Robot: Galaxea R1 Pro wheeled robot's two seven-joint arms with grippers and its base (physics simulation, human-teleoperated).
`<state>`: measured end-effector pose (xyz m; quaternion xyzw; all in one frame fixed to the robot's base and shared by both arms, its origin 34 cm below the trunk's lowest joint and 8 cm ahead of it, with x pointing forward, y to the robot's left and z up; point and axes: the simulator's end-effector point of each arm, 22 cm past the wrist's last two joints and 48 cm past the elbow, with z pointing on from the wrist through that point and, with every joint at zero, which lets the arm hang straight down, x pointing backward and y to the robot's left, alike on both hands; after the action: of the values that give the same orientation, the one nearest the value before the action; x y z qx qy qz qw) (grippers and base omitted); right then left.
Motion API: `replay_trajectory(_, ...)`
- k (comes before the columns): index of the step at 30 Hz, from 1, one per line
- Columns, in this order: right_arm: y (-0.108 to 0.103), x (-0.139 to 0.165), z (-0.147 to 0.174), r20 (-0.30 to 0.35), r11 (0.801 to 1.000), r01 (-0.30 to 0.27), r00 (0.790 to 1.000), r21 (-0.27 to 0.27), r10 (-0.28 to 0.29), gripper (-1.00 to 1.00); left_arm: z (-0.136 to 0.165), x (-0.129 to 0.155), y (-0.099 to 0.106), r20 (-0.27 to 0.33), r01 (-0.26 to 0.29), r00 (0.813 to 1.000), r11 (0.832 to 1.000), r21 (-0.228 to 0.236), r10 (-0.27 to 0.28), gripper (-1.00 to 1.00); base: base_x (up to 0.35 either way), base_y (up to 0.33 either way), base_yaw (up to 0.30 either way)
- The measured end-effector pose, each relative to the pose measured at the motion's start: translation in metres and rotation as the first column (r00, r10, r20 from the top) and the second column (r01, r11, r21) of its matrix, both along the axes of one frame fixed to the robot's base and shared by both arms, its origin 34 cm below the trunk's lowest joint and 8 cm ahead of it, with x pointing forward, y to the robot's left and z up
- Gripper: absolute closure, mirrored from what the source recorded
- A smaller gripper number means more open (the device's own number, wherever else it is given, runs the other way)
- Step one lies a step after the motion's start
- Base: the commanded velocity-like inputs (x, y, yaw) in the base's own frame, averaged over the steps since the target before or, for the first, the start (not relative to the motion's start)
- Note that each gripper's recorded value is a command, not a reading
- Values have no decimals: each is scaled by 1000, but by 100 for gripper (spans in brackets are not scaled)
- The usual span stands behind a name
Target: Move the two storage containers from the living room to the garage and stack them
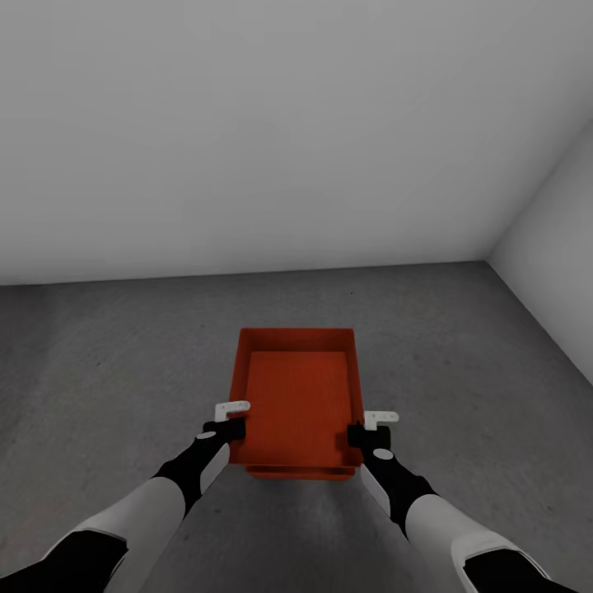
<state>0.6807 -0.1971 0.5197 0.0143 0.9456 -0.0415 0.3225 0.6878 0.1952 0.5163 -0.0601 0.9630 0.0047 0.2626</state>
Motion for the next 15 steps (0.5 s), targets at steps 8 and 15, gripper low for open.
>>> replay_trajectory(8, 0, 0, -13, 0, 1000, 0, 1000, 0, 0, 100, -13, 0, 0, 0, 0, 1000, 1000, 0, 0, 100, 0, 0, 0)
replay_trajectory(15, 0, 0, -24, 1, 1000, 0, 1000, 0, 0, 100, -24, 0, 0, 0, 0, 1000, 1000, 0, 0, 100, 0, 0, 0)
